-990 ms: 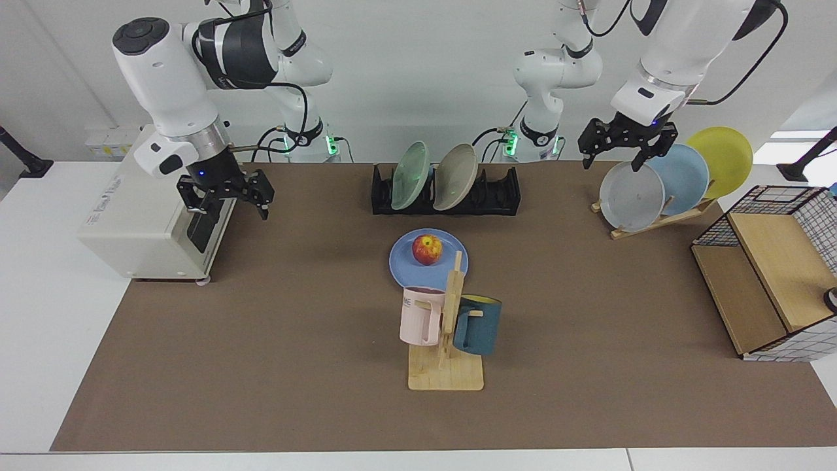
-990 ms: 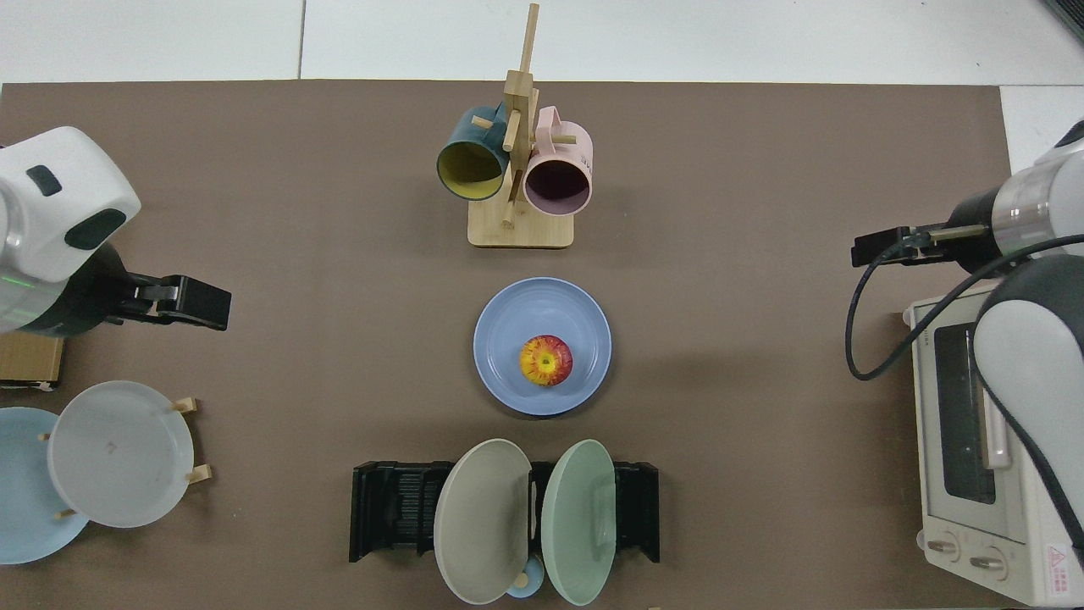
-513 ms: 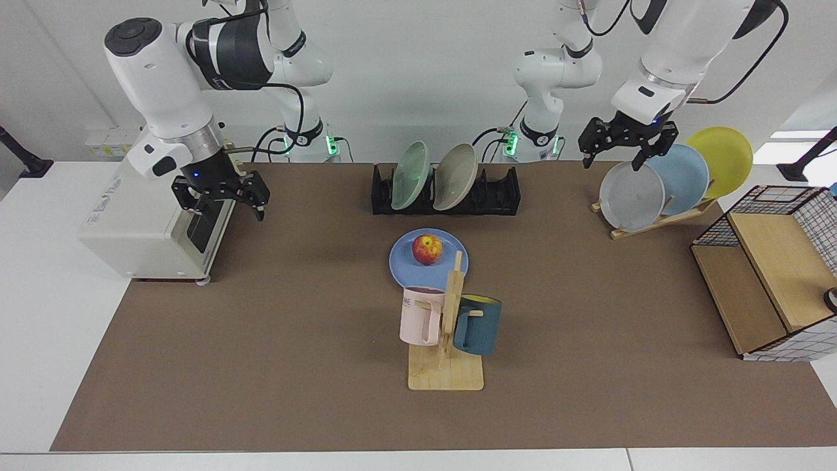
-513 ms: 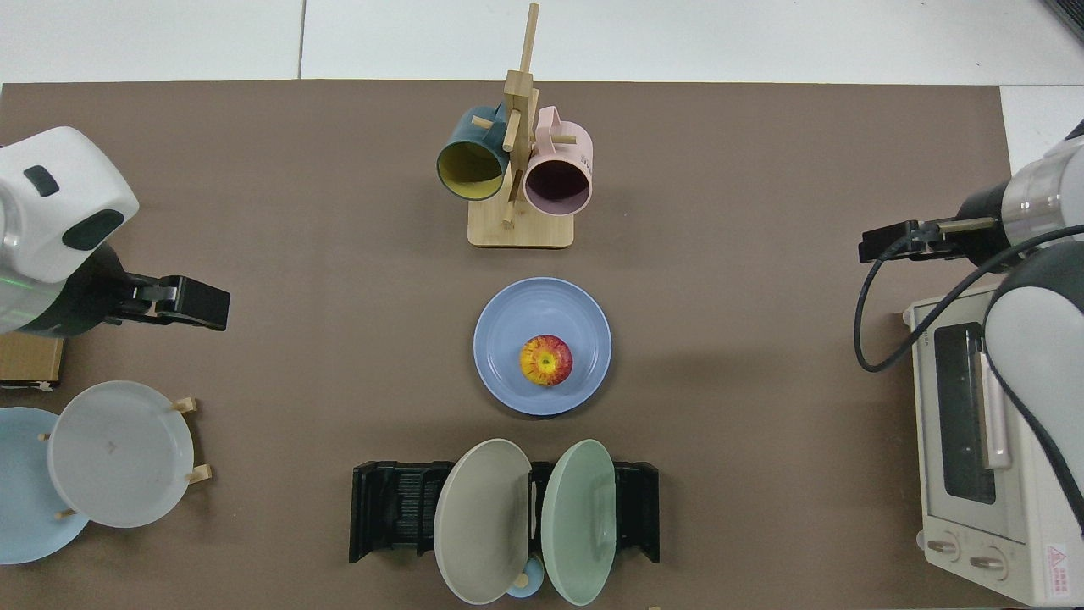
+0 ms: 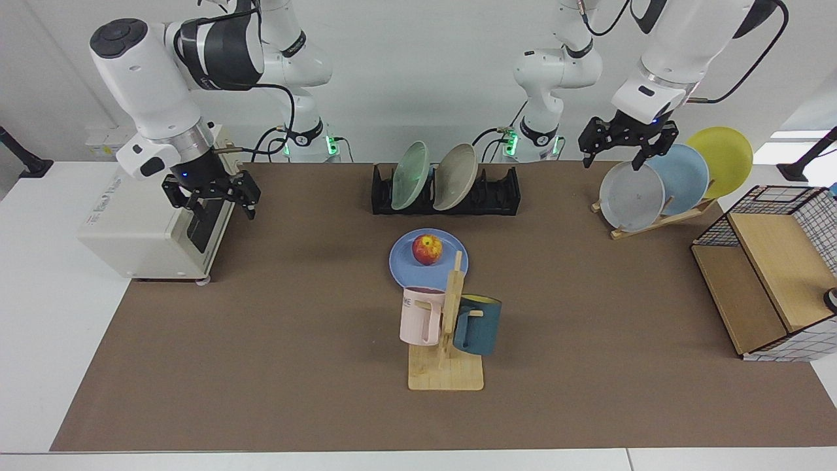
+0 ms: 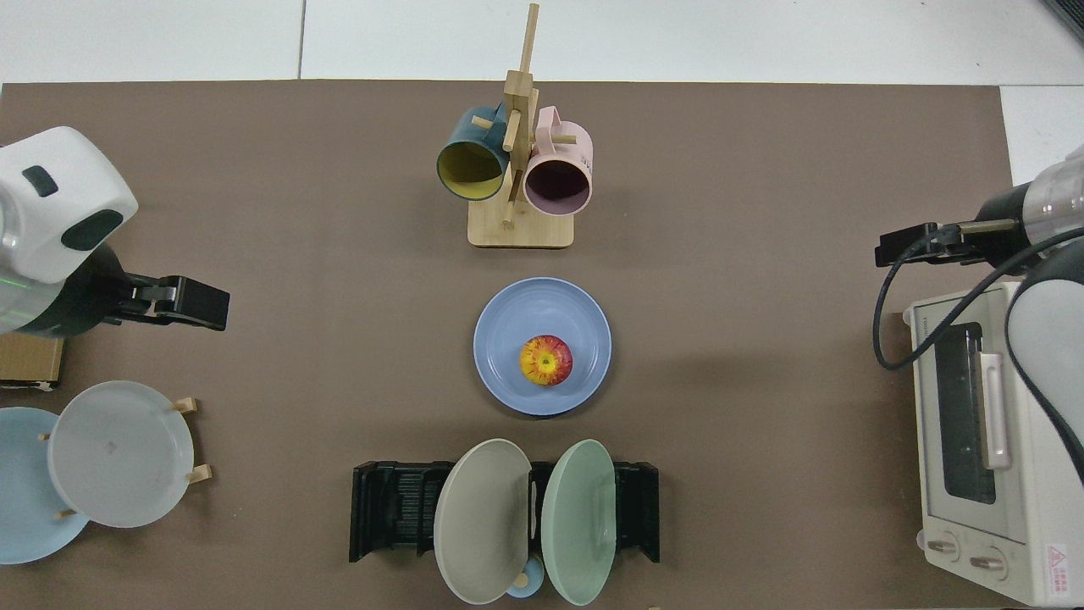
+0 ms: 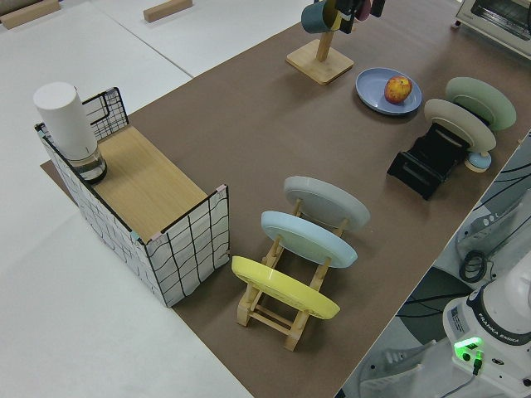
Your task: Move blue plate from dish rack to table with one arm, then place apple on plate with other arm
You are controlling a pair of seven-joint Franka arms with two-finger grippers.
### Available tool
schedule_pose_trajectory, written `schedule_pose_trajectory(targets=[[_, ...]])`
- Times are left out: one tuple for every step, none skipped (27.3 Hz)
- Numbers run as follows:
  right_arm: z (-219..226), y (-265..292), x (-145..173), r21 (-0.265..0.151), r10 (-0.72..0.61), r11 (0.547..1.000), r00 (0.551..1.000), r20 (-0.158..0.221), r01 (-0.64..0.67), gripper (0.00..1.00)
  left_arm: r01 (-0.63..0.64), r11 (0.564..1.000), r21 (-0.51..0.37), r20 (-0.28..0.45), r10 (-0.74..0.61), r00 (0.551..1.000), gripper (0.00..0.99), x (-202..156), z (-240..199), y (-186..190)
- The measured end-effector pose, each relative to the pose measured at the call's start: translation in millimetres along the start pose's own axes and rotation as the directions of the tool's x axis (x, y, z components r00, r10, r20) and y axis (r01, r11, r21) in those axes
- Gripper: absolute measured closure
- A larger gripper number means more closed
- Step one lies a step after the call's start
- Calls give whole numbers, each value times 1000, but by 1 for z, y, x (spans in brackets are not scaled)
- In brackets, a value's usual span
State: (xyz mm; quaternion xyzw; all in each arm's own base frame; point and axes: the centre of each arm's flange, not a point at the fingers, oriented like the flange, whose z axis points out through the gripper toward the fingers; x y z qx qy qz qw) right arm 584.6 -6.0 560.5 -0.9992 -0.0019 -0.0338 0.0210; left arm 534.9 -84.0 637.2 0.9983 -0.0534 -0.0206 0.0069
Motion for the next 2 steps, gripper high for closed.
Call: schedule_pose_trajectory(targets=[[0, 0, 0, 0, -1, 1000, 1000, 1, 1, 0, 0, 1000, 0, 0, 0, 1000, 0, 0, 0, 0], [0, -1, 0, 0, -1, 1000, 1000, 1, 1, 0, 0, 1000, 0, 0, 0, 1000, 0, 0, 0, 0]])
